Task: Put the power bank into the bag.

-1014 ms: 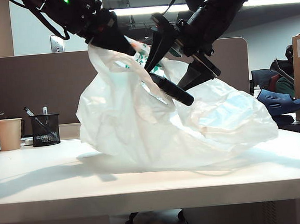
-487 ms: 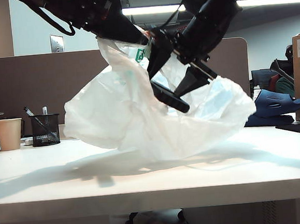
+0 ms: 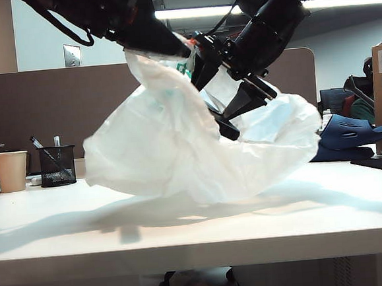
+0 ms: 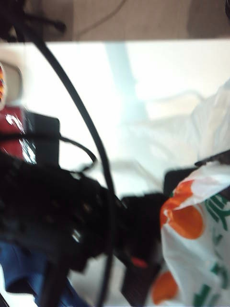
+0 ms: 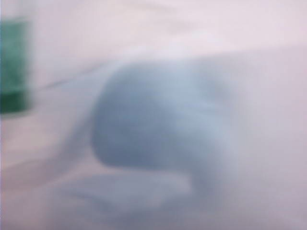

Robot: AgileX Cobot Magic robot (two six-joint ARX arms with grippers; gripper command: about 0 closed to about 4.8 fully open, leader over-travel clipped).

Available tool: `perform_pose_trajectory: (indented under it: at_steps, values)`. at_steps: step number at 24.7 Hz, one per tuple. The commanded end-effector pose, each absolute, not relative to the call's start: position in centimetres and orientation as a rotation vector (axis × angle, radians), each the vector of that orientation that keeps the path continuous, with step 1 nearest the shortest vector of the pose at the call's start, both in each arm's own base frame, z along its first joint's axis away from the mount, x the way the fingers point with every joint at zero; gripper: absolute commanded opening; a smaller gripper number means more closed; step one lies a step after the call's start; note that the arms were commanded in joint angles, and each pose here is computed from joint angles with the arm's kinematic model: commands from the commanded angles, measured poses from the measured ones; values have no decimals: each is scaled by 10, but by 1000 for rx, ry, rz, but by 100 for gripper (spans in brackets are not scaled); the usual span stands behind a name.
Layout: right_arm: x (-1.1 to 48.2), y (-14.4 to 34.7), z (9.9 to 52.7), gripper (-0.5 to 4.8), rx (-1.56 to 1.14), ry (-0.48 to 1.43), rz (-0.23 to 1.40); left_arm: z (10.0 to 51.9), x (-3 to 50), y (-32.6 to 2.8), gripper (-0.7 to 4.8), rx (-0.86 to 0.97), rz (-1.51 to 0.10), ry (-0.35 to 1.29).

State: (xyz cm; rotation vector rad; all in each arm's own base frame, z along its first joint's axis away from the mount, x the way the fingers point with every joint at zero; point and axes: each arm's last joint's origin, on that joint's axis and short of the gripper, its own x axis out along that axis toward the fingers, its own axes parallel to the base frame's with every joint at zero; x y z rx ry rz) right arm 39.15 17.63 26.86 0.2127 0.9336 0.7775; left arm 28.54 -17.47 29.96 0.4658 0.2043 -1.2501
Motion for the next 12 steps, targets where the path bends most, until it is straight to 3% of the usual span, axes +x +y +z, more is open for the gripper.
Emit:
perform_pose_trajectory:
  at_steps: [1, 8, 12]
  values:
    - [396, 179, 271, 209, 220, 892, 794, 305, 285, -175, -6, 457, -1285, 160]
    - [403, 179, 267, 209, 262, 868, 772, 304, 285, -174, -6, 451, -1293, 160]
    - [400, 181, 264, 209, 280, 916, 793, 307, 289, -174, -6, 491, -1199, 143]
